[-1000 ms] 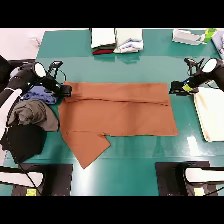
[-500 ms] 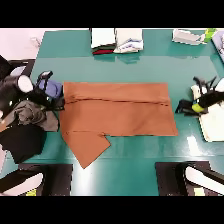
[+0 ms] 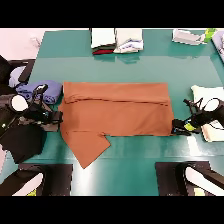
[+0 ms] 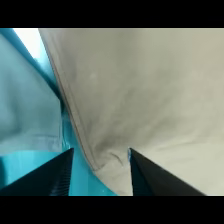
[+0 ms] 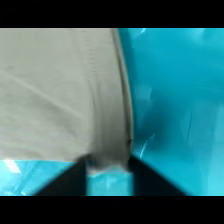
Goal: Fold the shirts.
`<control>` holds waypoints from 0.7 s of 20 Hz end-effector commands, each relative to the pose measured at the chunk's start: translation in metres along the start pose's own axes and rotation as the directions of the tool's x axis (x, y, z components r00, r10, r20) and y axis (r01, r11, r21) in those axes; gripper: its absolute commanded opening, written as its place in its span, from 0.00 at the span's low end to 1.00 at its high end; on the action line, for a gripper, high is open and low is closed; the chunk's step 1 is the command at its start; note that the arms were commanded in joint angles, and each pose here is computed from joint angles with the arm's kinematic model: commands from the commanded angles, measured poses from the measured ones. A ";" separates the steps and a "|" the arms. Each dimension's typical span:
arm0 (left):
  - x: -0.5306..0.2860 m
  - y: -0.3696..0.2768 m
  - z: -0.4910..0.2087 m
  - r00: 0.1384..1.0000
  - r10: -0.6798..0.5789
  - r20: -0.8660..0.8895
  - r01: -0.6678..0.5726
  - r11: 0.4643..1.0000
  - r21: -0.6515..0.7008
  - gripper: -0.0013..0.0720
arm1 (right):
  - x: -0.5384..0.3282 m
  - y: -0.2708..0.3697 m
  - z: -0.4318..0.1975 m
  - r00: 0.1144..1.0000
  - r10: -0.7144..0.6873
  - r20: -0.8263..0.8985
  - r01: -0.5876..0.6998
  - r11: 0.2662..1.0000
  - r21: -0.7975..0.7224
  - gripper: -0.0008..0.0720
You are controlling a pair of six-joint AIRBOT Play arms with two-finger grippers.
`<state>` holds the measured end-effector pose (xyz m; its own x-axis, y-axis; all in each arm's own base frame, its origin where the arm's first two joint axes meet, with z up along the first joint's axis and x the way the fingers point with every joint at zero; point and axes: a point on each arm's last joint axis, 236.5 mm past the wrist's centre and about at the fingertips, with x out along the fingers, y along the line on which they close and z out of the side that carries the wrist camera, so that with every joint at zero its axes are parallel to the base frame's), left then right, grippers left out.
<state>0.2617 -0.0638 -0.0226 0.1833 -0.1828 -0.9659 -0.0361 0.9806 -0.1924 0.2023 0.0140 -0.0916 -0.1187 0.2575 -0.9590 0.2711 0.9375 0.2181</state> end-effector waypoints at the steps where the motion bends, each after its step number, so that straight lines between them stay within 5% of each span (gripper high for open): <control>1: -0.002 0.002 -0.017 0.998 0.007 -0.058 -0.007 1.000 0.000 0.60 | 0.008 0.013 0.004 0.999 -0.016 0.029 0.018 0.998 -0.063 0.05; 2: -0.003 0.003 -0.023 0.997 0.011 -0.080 -0.010 1.000 0.003 0.47 | 0.008 0.015 0.005 0.999 -0.017 0.033 0.020 0.997 -0.073 0.04; 6: -0.001 0.005 -0.058 0.989 0.004 -0.149 -0.005 1.000 -0.006 0.45 | 0.009 0.018 0.005 0.999 -0.018 0.036 0.021 0.997 -0.078 0.04; 8: 0.011 -0.004 -0.079 0.977 -0.050 -0.207 0.042 0.998 -0.043 0.81 | 0.009 0.018 0.007 0.999 -0.017 0.041 0.021 0.997 -0.078 0.04; 14: 0.048 -0.025 -0.105 0.958 -0.184 -0.219 0.150 0.975 -0.162 0.81 | 0.009 0.018 0.007 0.999 -0.016 0.045 0.019 0.997 -0.078 0.04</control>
<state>0.1757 -0.0921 -0.0688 -0.0346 -0.3158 -0.9482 -0.1248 0.9427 -0.3094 0.2122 0.0327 -0.0967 -0.0842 0.2375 -0.9677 0.1979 0.9558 0.2173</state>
